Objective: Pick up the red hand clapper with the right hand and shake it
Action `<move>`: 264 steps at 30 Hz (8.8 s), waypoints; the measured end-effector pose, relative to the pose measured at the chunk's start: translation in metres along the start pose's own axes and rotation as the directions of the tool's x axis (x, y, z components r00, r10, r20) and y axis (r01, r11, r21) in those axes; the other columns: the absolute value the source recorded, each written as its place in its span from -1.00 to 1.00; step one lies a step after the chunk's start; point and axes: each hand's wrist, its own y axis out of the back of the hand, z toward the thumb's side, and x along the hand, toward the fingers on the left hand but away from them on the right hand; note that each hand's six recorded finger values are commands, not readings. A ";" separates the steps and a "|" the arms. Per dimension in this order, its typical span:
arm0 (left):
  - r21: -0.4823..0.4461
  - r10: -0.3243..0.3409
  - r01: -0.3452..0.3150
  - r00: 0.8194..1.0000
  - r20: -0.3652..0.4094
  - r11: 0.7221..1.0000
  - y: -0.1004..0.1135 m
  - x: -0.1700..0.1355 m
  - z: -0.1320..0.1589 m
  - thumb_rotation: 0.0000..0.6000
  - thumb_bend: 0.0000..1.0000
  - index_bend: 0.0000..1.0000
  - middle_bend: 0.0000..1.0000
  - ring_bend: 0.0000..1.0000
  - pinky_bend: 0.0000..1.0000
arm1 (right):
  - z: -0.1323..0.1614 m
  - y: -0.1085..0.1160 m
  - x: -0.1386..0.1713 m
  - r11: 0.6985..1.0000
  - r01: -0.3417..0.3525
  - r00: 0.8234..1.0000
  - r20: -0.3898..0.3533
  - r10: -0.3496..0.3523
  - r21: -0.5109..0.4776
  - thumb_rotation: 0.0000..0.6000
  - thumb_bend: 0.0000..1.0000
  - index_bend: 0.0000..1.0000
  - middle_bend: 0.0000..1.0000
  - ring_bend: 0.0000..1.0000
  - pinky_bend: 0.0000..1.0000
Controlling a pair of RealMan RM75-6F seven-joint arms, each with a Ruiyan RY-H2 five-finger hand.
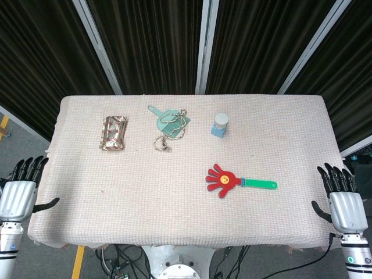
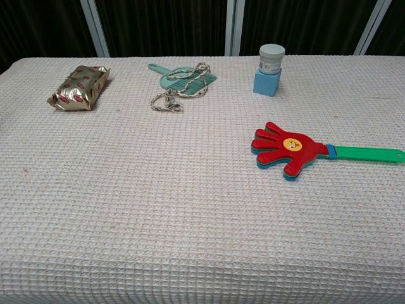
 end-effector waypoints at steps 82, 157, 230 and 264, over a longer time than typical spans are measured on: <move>-0.005 -0.157 0.157 0.987 -0.007 0.988 -0.040 0.001 -0.024 0.57 -0.75 -0.92 -0.92 -1.00 -0.92 | 0.135 -0.118 -0.109 0.912 -0.378 0.893 -0.197 0.405 0.160 1.00 -0.44 -0.24 -0.99 -1.00 -1.00; -0.092 -0.128 0.128 0.992 0.004 0.988 -0.040 -0.003 -0.026 0.53 -0.74 -0.92 -0.95 -1.00 -0.92 | 0.128 -0.101 -0.121 0.960 -0.217 0.968 -0.168 0.188 -0.178 1.00 0.25 0.52 -0.39 -0.68 -0.37; -0.091 -0.109 0.109 0.994 0.006 0.990 -0.035 0.000 -0.017 0.64 -0.74 -0.92 -0.96 -1.00 -0.88 | 0.131 -0.043 -0.112 0.548 -0.366 0.922 -0.374 0.102 -0.752 1.00 0.79 0.97 0.80 0.97 1.00; -0.094 -0.124 0.124 0.992 0.007 0.988 -0.042 0.000 -0.018 0.64 -0.74 -0.92 -0.96 -1.00 -0.88 | 0.123 -0.034 -0.117 -0.125 -0.323 0.937 -0.336 0.099 -0.938 1.00 0.80 1.00 0.80 0.99 1.00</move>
